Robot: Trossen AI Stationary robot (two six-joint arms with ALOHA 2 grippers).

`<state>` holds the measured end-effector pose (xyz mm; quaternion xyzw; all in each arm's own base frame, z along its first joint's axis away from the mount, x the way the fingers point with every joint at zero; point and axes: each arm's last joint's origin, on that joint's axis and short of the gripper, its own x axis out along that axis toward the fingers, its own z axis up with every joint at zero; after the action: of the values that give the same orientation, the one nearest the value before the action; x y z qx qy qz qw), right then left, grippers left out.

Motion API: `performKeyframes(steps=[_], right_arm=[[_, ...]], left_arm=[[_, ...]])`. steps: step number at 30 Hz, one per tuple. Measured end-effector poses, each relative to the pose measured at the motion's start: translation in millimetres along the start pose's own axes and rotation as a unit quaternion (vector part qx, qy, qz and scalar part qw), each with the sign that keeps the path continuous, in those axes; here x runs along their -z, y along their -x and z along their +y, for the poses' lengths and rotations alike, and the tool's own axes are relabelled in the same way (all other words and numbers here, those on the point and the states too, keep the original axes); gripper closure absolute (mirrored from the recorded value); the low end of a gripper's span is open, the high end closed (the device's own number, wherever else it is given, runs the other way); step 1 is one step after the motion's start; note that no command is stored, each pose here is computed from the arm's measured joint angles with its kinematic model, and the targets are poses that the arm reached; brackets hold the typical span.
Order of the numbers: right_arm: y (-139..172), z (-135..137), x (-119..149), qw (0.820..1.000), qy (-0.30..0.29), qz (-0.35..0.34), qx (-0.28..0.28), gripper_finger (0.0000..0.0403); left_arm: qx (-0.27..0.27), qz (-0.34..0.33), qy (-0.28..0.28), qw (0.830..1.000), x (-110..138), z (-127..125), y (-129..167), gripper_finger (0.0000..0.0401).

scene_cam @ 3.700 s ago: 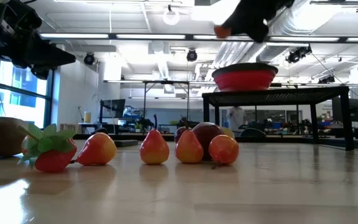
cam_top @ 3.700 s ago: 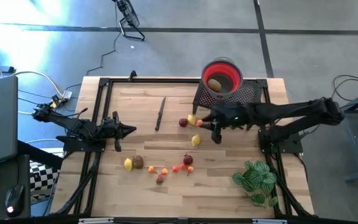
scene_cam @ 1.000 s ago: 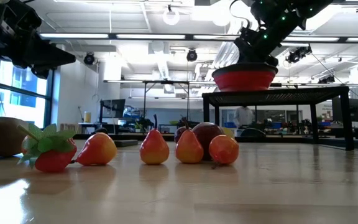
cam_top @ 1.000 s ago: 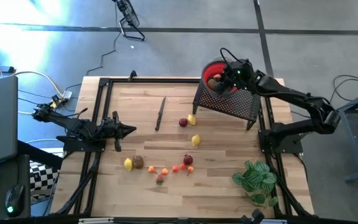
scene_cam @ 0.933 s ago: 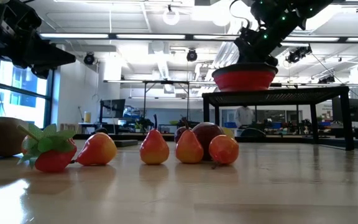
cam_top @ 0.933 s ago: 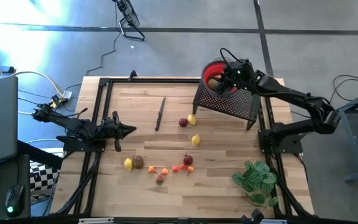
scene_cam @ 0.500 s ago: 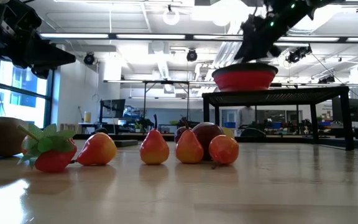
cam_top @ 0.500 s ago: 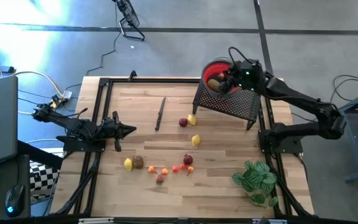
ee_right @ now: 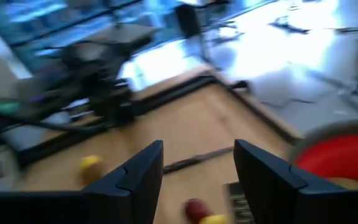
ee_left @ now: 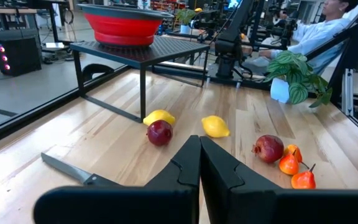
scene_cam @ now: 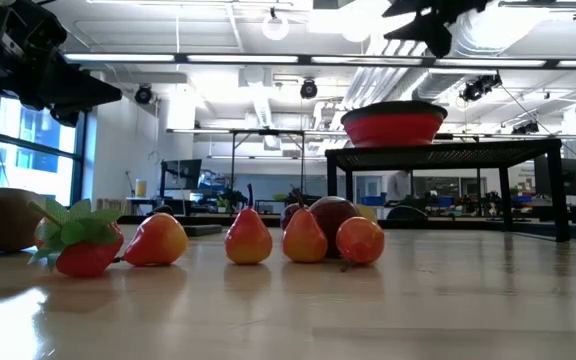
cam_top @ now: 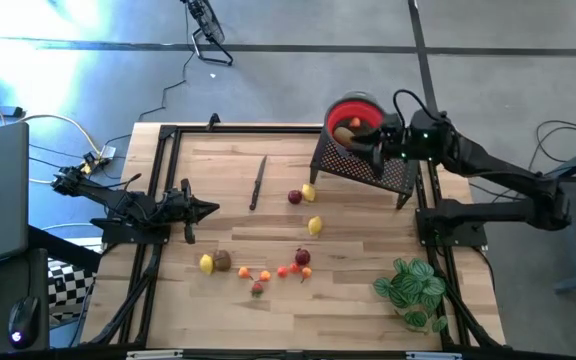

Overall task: Pick & Place Fruit
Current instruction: Put the yellow lemon into the red strainer bowl on the shelf

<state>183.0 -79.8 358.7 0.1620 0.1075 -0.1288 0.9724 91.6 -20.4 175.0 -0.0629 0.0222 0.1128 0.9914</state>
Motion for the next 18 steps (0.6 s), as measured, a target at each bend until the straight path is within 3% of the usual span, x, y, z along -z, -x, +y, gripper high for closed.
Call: performKeyframes(steps=[4,14,18], right_arm=[[-1,14,3,0.999,0.006,0.013,-0.050,0.0214],[-3,31,9,0.996,0.025,0.024,-0.083,0.0214],[-3,33,9,0.994,0.063,0.023,-0.088,0.0214]], left_arm=[[0.000,0.000,0.000,1.000,0,0,0,0.0401],[0.000,0.000,0.000,1.000,0,0,0,0.0401],[0.000,0.000,0.000,1.000,0,0,0,0.0401]])
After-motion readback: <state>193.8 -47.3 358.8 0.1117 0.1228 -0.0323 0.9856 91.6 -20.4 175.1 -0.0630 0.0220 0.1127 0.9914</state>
